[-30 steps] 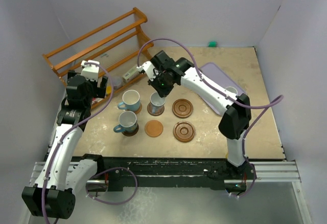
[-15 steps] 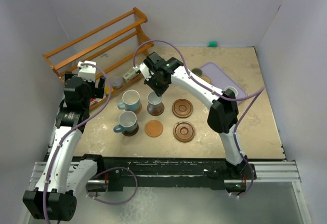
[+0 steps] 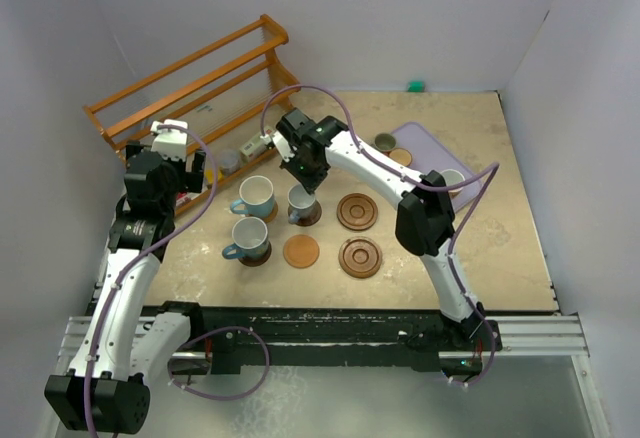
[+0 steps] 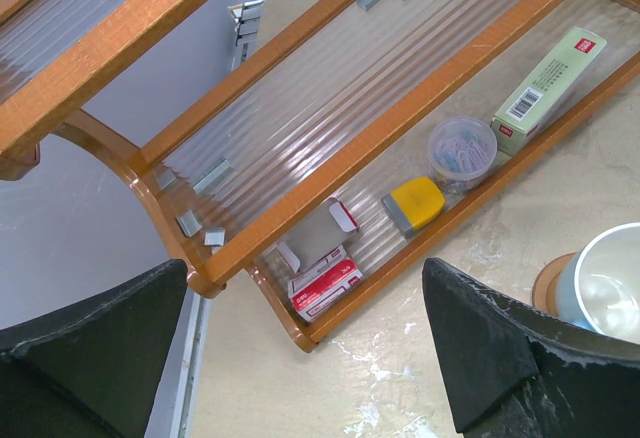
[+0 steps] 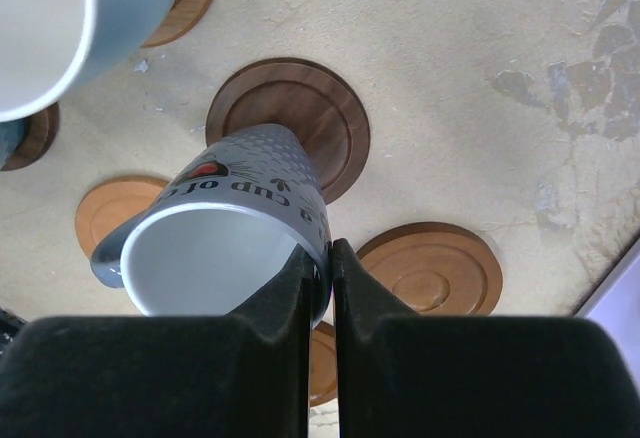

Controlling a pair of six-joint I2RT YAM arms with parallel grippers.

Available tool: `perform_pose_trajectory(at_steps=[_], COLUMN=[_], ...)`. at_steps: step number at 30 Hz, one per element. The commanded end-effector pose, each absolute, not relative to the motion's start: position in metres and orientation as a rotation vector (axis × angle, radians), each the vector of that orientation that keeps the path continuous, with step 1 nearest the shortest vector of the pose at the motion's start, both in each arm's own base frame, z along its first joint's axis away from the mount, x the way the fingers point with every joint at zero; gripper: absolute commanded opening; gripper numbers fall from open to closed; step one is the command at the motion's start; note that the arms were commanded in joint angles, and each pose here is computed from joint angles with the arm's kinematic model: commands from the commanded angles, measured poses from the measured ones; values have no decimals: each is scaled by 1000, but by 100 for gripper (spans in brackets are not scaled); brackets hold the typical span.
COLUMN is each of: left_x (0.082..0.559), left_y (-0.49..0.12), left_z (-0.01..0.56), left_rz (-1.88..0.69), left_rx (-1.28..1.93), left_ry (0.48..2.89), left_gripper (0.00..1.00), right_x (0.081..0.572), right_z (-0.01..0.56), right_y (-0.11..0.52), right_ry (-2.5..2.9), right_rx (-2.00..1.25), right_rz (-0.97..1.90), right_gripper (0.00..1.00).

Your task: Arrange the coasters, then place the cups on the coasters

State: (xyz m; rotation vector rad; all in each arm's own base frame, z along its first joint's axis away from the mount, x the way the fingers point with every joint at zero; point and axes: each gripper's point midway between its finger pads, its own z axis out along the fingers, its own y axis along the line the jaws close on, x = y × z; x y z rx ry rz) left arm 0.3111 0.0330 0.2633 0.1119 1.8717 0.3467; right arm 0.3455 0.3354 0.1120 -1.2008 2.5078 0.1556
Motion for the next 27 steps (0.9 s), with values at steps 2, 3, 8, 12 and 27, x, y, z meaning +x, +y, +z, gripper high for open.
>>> perform_pose_trajectory(at_steps=[2, 3, 8, 12, 27], left_x=[312, 312, 312, 312, 311], left_y=[34, 33, 33, 33, 33], left_z=[277, 277, 277, 277, 277], left_rz=[329, 329, 327, 327, 330], left_rx=[81, 82, 85, 87, 91], left_ry=[1814, 1814, 1816, 1816, 1816], left_gripper=[98, 98, 98, 98, 98], right_x=[355, 356, 359, 358, 359], right_z=[128, 126, 121, 117, 107], right_y=[339, 339, 338, 337, 330], right_ry=[2485, 2490, 2500, 2517, 2546], right_rx=[-1132, -1129, -1119, -1116, -1103], right_rz=[142, 138, 120, 127, 92], right_gripper=[0, 0, 0, 0, 15])
